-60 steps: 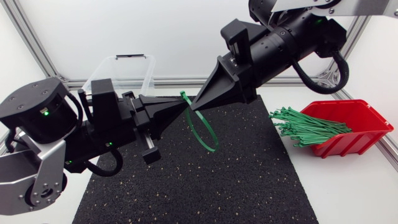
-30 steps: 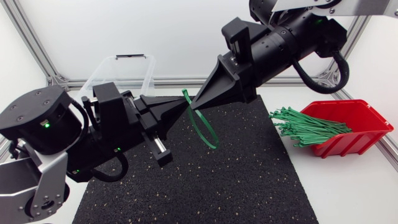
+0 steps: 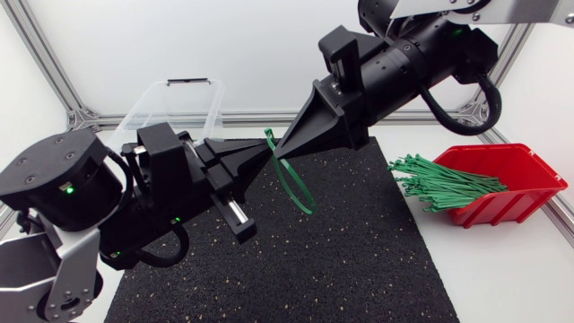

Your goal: Take a green cable tie from the red box, thread the tail through the head to close it, then place it in the transparent bin on the left.

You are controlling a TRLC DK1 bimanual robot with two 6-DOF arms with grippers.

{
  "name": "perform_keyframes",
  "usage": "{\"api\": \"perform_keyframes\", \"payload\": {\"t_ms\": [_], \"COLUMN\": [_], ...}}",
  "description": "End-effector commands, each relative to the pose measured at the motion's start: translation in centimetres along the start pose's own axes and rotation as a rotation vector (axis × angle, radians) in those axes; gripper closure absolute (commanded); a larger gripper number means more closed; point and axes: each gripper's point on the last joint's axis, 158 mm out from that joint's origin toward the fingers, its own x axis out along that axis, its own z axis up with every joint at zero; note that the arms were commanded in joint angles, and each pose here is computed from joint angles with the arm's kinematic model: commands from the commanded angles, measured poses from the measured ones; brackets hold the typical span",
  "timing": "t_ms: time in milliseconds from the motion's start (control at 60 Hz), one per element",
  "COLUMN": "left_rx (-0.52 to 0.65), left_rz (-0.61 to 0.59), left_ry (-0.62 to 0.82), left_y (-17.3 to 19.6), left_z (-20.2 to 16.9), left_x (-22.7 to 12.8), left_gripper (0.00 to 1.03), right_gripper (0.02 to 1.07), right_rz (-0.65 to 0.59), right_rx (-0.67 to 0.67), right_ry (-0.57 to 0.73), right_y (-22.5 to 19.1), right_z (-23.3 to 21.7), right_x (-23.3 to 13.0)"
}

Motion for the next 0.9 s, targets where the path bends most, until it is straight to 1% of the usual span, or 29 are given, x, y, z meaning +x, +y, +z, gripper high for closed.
{"api": "perform_keyframes", "payload": {"t_ms": [0, 417, 583, 883], "left_rx": [0.031, 0.033, 0.035, 0.053], "left_rz": [-0.015, -0.001, -0.002, -0.004], "left_ry": [-0.031, -0.033, -0.041, -0.031], "left_y": [-0.8, -0.4, -0.4, -0.6], "left_z": [0.5, 0.3, 0.4, -0.7], "left_x": [-0.3, -0.6, -0.6, -0.3], "left_gripper": [1.0, 1.0, 1.0, 1.0], "right_gripper": [1.02, 1.02, 1.02, 1.02], "right_rz": [-0.004, -0.007, -0.004, 0.016], "right_rx": [0.052, 0.079, 0.082, 0.085], "right_ry": [0.012, -0.032, -0.031, -0.025], "right_y": [-0.9, -1.7, -1.6, -1.2], "right_z": [0.3, 0.9, 0.9, 0.8], "right_x": [0.3, -1.2, -1.2, -1.2]}}
